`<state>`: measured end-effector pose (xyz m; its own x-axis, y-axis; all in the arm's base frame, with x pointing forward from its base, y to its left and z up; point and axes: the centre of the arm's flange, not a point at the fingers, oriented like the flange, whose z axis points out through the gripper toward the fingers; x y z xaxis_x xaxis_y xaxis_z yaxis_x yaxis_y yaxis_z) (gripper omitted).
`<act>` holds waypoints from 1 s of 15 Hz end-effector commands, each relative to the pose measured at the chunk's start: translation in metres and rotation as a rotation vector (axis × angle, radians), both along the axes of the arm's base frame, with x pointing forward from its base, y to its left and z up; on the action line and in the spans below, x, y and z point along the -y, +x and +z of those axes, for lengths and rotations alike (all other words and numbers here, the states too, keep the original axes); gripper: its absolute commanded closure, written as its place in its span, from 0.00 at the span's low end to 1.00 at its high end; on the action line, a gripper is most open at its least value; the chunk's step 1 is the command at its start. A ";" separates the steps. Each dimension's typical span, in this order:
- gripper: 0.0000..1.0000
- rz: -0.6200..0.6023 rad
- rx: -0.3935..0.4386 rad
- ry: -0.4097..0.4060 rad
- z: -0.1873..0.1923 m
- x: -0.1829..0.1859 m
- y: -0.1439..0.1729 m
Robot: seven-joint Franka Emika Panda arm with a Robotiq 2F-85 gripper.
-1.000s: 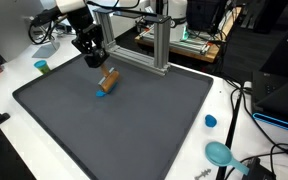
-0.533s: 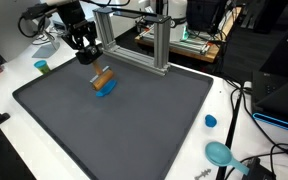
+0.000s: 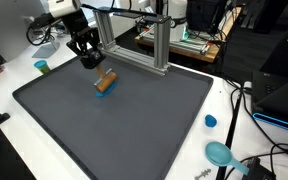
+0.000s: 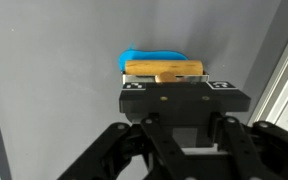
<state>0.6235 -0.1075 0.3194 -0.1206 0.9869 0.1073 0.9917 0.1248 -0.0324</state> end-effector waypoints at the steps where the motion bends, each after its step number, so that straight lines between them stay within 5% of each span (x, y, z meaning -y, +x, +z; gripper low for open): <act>1: 0.78 -0.013 0.006 0.010 -0.005 0.001 0.005; 15: 0.78 -0.003 0.041 0.001 0.020 0.019 -0.003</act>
<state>0.6255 -0.1217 0.3398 -0.1031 0.9901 0.0953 0.9947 0.1029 0.0075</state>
